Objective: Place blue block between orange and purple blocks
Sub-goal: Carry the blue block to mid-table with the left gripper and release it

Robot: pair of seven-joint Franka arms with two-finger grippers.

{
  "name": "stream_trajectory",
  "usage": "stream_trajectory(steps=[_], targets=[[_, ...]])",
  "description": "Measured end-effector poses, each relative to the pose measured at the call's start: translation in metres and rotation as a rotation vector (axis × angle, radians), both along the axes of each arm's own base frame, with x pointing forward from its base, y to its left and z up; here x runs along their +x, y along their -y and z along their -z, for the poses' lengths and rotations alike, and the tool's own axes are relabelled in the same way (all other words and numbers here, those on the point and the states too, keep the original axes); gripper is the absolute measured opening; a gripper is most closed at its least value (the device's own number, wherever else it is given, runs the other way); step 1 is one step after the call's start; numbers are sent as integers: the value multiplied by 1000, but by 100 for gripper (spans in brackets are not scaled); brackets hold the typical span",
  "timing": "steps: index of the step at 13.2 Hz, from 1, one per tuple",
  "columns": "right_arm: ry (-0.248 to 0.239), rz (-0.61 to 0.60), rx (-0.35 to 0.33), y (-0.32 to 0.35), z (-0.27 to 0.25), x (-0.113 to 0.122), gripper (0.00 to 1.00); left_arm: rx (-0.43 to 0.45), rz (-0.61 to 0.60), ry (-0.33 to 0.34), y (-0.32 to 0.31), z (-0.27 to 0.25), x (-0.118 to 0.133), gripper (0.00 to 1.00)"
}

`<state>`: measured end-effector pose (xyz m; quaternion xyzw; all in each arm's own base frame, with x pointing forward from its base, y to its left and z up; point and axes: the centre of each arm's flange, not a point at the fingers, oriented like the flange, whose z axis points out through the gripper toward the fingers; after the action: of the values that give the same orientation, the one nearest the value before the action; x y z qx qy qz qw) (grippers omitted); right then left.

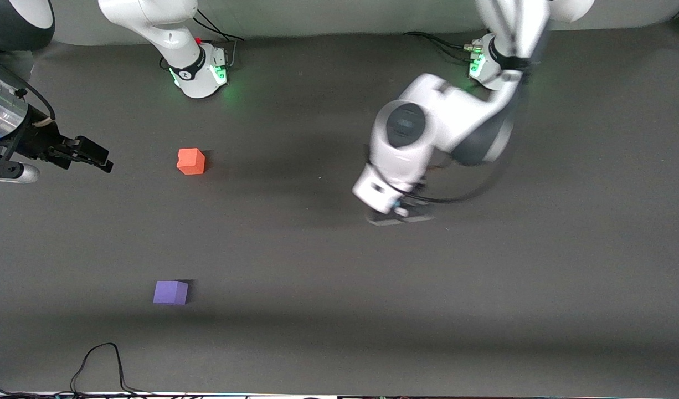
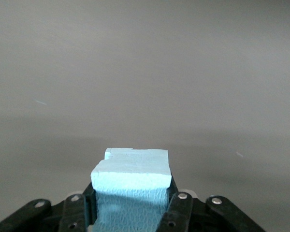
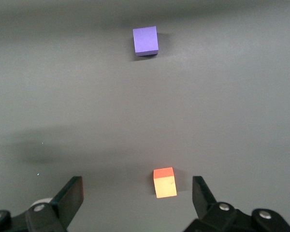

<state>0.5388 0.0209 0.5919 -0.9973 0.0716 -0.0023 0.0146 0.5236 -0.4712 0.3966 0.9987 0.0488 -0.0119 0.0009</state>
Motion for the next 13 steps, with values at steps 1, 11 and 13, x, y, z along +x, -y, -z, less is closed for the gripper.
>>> stream_trajectory(steps=[1, 11, 13], targets=[[-1, 1, 0, 0, 0, 0, 100, 0, 19, 10, 34, 19, -21, 53], [-27, 4, -1, 2, 9, 2, 100, 21, 68, 24, 130, 189, -71, 53], [-39, 4, -1, 2, 15, 5, 100, 16, 67, 30, 131, 186, -69, 72]])
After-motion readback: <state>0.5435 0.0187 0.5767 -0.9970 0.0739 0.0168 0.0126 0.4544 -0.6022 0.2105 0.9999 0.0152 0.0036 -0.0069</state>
